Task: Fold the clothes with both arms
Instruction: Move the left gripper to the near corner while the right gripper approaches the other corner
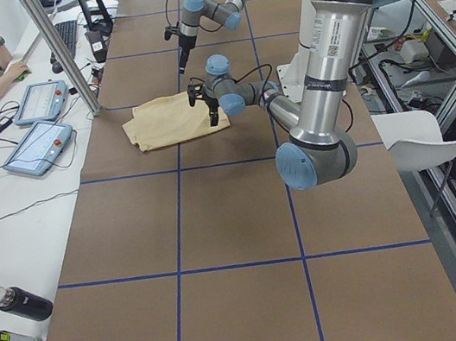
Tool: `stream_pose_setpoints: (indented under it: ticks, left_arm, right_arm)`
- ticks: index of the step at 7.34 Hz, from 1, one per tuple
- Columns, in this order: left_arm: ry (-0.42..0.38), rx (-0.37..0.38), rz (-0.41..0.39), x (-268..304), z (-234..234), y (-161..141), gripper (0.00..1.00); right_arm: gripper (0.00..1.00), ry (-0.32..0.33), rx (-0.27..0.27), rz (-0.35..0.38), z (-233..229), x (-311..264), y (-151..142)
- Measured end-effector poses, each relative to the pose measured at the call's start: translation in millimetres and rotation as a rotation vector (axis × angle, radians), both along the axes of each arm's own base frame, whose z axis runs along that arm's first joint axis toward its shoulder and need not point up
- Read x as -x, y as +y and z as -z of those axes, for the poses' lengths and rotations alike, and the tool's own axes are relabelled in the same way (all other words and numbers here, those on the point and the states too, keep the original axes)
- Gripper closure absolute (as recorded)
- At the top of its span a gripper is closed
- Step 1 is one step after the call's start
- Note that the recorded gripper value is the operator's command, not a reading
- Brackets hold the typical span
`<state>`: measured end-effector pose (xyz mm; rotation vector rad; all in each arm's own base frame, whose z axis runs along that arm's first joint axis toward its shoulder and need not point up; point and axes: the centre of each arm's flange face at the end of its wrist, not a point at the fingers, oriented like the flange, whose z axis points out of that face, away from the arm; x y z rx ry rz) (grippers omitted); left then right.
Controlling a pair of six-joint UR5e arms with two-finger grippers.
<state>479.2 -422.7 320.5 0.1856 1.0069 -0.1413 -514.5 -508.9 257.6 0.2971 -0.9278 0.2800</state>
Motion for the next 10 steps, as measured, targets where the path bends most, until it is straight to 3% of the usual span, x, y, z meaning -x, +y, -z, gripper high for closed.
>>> stream_pose_setpoints:
  ticks: [1,10]
  left_arm:
    - [-0.006,0.024,0.016,-10,-3,9,0.39]
    - [-0.030,0.059,-0.005,-31,-20,38,0.42]
  right_arm:
    - [0.01,0.000,0.000,0.000,0,0,0]
    - [0.01,0.014,0.004,0.013,-10,6,8]
